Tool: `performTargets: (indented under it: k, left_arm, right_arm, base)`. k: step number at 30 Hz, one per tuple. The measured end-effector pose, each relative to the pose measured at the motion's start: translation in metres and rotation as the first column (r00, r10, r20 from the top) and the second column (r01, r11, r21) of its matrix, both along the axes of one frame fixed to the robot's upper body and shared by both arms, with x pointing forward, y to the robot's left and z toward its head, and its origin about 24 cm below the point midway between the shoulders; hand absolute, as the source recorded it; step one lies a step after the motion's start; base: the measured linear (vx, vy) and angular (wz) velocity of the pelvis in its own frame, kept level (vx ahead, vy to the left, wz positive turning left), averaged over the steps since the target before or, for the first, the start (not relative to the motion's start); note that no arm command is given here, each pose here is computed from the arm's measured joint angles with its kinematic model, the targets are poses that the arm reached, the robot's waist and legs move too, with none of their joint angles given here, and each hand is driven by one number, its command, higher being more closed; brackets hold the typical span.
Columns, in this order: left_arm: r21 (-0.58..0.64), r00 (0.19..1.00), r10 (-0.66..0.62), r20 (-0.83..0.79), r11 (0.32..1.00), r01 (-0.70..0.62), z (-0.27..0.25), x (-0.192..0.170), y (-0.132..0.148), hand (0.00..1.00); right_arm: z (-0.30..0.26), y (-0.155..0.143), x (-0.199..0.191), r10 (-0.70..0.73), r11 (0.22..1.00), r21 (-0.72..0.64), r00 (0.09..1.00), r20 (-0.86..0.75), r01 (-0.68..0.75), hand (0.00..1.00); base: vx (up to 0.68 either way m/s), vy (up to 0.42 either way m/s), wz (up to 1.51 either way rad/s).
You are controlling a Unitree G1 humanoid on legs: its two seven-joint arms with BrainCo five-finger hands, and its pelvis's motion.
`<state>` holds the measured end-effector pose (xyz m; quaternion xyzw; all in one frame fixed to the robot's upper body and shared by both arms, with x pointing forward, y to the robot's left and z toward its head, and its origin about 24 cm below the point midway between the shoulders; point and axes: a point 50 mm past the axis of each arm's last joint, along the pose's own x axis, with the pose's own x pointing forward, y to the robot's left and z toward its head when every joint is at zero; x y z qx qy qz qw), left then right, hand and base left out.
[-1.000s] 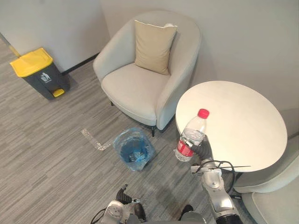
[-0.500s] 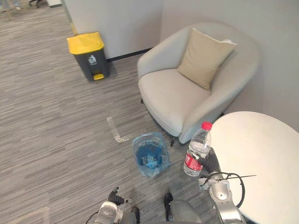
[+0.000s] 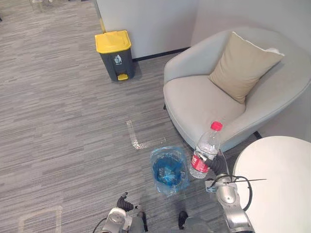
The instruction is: Gather rubbish on tea table into small bin, then transfer packed bag to large trash can.
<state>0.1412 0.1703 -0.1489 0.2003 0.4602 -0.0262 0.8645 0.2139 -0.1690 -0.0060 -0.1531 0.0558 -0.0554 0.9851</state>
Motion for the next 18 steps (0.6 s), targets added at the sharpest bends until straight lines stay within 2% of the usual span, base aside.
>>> performTargets:
  k: [9,11,13,18]
  left_arm:
    - [-0.017,0.995,0.094,0.013,0.995,-0.094,0.001,0.001,0.005,0.00]
    - [-0.026,0.990,0.131,0.056,0.991,-0.129,0.006,0.013,0.007,0.00]
    - [-0.073,0.962,0.238,0.131,0.970,-0.230,0.016,0.034,0.008,0.00]
    - [-0.152,0.899,0.349,0.263,0.936,-0.318,0.041,0.075,0.008,0.00]
  right_arm:
    - [-0.027,0.013,0.000,0.047,0.999,-0.013,0.991,-0.123,-0.049,1.00]
    - [-0.021,0.017,0.012,0.067,0.997,-0.031,0.994,-0.092,-0.070,1.00]
    - [-0.001,0.029,0.035,0.099,0.994,-0.052,0.995,-0.001,-0.099,1.00]
    - [0.035,0.043,0.067,0.159,0.981,-0.132,0.979,0.129,-0.142,1.00]
  base:
    - [-0.10,0.006,-0.27]
    - [-0.19,-0.048,-0.10]
    - [-0.24,-0.035,-0.07]
    - [-0.18,-0.028,0.08]
